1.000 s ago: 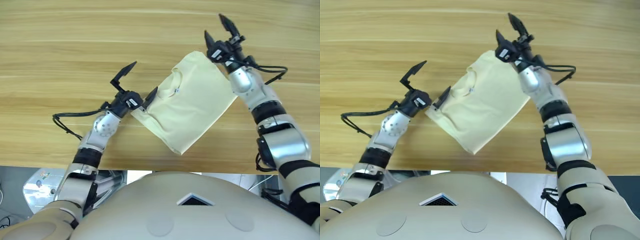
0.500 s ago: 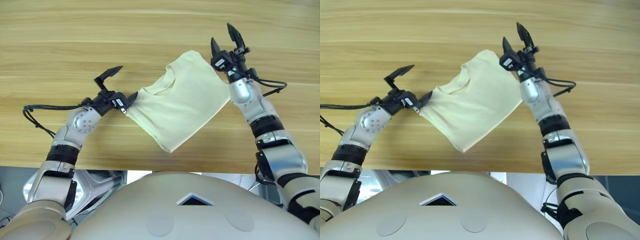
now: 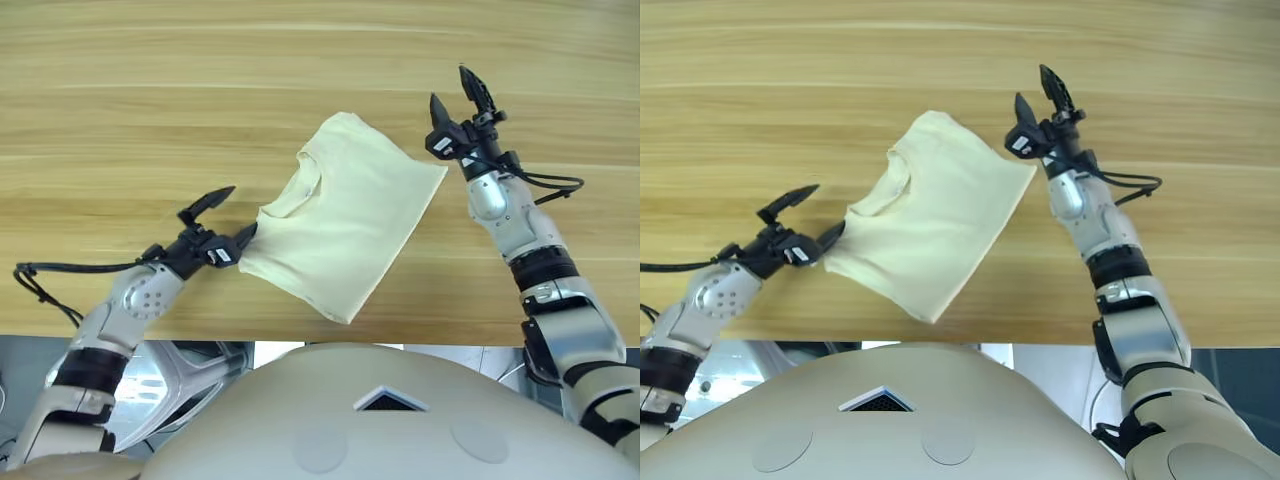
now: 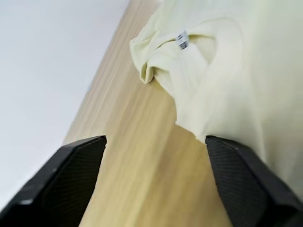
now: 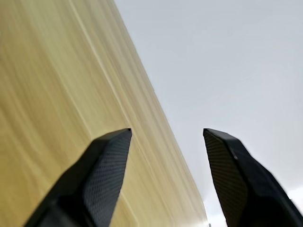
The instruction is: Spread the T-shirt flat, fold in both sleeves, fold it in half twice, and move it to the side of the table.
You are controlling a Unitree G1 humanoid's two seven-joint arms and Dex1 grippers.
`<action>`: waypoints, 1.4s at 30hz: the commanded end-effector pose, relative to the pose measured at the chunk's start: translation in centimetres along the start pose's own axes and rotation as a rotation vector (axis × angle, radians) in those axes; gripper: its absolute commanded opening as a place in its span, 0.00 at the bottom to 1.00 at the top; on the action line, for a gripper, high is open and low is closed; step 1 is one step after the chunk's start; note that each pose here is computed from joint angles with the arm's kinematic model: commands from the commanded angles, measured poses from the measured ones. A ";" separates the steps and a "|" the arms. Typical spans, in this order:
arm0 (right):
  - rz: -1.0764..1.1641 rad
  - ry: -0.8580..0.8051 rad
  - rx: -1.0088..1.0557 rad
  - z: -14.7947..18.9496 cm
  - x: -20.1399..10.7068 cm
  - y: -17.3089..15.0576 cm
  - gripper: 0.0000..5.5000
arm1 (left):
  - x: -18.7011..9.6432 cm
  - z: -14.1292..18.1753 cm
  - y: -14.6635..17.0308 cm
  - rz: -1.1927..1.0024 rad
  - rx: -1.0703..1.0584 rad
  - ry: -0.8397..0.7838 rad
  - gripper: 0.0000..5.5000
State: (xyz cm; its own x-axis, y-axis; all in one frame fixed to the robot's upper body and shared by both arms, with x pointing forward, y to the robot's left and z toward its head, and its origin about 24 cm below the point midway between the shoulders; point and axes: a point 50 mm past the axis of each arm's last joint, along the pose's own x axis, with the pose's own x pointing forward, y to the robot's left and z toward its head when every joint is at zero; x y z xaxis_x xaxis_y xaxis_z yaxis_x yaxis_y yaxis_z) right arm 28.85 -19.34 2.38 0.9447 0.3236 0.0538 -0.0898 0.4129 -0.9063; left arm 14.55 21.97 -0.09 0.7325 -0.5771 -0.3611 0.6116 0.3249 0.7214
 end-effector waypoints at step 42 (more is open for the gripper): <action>0.413 -0.034 0.033 2.2 6.2 2.9 0.51 | 5.4 1.4 5.2 0.704 -0.435 -0.076 0.34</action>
State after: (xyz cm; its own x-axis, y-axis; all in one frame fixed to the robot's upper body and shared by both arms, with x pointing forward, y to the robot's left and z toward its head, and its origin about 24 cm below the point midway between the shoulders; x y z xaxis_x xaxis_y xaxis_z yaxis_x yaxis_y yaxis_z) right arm 32.47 -15.20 0.35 0.7646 0.5454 -0.3435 -0.5121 0.1903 -0.8376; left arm 20.92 19.64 2.85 0.9766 -0.1540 0.1502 0.0716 0.8910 0.4482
